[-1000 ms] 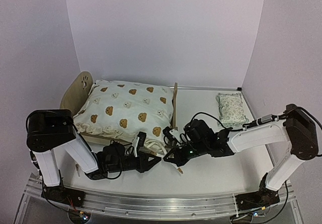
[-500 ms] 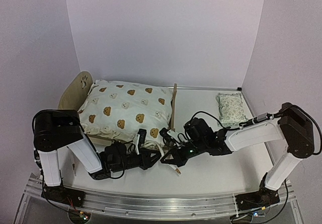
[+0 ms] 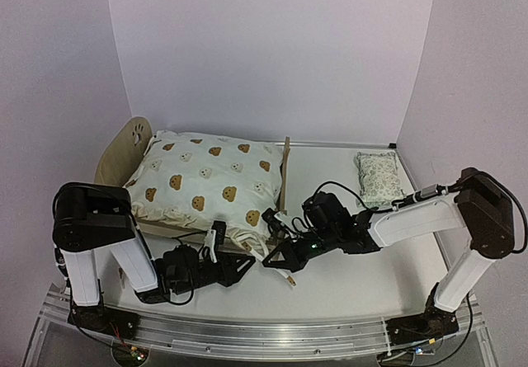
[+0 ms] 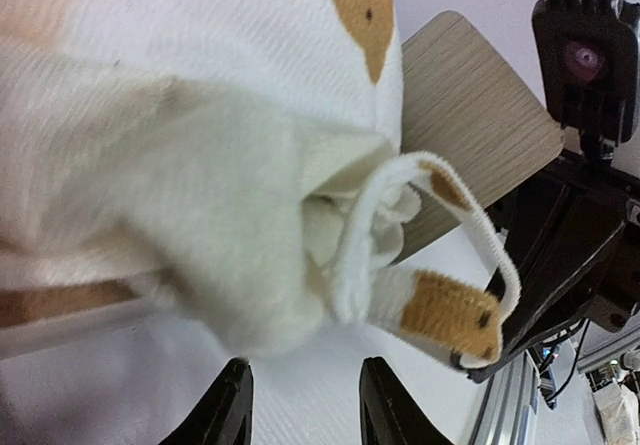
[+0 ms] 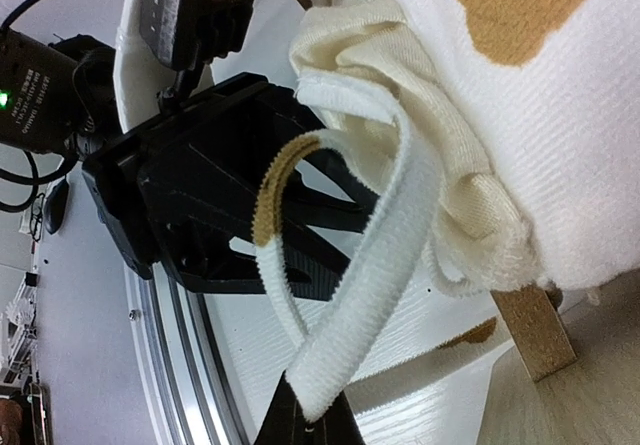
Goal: Set up the pet bed
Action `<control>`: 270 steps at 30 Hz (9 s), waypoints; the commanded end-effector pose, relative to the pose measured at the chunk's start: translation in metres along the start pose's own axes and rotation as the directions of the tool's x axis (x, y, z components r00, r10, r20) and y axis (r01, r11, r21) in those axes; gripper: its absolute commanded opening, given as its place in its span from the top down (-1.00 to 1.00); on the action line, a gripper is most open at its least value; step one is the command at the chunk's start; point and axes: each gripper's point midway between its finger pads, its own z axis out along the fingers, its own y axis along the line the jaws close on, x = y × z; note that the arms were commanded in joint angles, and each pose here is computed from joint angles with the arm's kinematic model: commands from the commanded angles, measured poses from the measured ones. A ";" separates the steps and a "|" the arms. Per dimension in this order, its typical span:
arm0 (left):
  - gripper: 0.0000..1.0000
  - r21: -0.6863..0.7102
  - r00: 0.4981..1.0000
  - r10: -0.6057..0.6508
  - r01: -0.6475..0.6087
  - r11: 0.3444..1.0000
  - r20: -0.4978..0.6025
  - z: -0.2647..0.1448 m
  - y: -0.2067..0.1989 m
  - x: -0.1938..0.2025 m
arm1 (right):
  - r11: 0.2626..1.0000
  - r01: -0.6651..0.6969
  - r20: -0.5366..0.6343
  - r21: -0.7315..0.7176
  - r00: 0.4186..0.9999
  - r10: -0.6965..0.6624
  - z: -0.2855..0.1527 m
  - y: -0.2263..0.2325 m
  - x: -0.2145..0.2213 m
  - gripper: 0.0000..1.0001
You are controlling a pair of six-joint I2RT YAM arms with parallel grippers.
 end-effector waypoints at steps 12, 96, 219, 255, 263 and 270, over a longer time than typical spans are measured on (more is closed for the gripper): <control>0.04 -0.306 0.963 0.266 -0.268 0.913 -0.051 -0.024 -0.032 -0.006 | 0.960 -0.277 -0.186 0.033 0.942 0.278 0.019 -0.022 0.058 1.00; 0.67 -0.060 0.815 0.358 -0.430 0.901 -0.455 0.024 -0.094 0.008 | 0.890 0.409 -0.040 0.200 0.911 -0.410 -0.005 0.005 0.035 1.00; 1.00 -0.055 0.860 0.509 -0.507 0.860 0.033 0.019 -0.015 0.003 | 0.970 0.127 -0.125 0.207 0.987 -0.102 0.002 -0.015 0.085 -0.08; 1.00 -0.025 0.877 0.481 -0.480 0.877 0.003 0.019 -0.014 0.014 | 0.880 0.307 -0.035 0.362 0.948 -0.316 0.001 -0.037 0.057 -0.08; 1.00 -0.017 0.879 0.476 -0.476 0.879 -0.004 0.020 -0.013 0.016 | 0.849 0.333 -0.072 0.410 0.940 -0.334 0.012 -0.052 0.056 0.06; 1.00 -0.022 0.886 0.464 -0.464 0.885 -0.016 0.015 -0.011 0.016 | 0.859 0.317 -0.079 0.401 0.947 -0.312 0.015 -0.054 0.062 0.92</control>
